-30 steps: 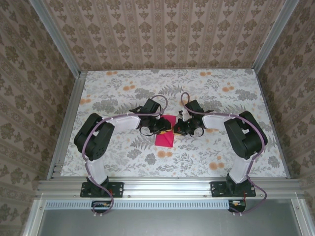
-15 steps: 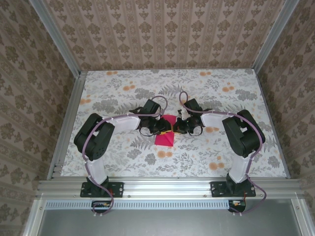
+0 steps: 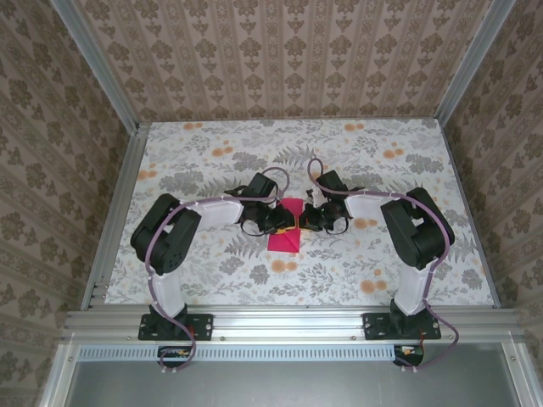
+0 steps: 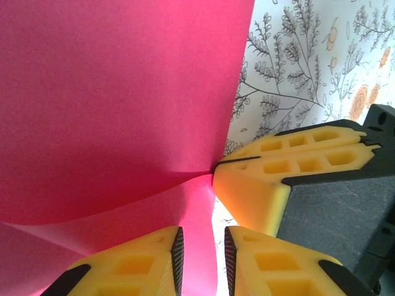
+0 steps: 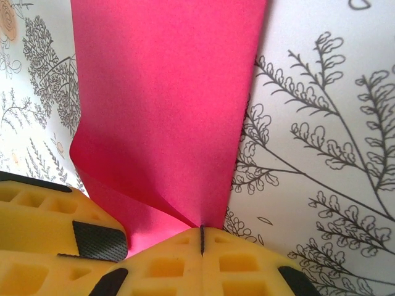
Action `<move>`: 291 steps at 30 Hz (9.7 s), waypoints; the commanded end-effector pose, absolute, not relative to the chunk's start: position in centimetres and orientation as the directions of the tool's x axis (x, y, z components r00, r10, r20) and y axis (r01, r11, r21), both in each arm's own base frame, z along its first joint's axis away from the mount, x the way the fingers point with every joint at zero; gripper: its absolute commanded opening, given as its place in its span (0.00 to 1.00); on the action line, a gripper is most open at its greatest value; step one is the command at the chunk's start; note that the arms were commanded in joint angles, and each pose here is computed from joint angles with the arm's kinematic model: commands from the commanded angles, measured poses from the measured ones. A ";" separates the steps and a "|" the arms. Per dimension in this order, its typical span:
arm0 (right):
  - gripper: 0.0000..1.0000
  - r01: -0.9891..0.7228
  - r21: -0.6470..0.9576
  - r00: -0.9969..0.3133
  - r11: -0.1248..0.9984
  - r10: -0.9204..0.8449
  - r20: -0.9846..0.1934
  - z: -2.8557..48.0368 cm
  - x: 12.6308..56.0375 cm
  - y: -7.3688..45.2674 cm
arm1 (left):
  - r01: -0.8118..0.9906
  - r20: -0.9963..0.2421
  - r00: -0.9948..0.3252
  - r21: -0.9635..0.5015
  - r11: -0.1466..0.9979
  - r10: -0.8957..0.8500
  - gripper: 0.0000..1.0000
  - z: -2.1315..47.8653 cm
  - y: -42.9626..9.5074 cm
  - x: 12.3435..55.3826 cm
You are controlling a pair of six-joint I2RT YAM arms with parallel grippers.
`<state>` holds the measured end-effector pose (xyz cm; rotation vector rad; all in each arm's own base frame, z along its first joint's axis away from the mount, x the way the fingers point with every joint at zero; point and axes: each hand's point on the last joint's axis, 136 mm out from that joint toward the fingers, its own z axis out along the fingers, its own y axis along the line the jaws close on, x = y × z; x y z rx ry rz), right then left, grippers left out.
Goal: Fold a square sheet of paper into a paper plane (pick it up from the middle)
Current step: Fold the triangle a second time at the center of the table.
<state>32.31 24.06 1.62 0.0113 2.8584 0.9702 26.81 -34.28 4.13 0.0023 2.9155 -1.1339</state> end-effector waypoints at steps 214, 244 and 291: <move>0.42 -0.123 0.664 -0.986 0.738 -0.016 -0.165 6.3 29.1 21.9 | -0.007 -0.006 -1.000 -0.664 0.748 -0.015 0.21 3.3 -35.3 26.7; 0.08 -0.151 0.600 -0.987 0.786 -0.082 -0.140 3.5 29.0 22.0 | 0.026 -0.043 -0.999 -0.685 0.728 -0.005 0.29 5.5 -35.5 26.5; 0.06 -0.145 0.533 -0.987 0.833 -0.087 -0.132 1.8 30.5 21.6 | 0.040 0.032 -0.997 -0.575 0.817 0.072 0.23 2.8 -33.3 20.8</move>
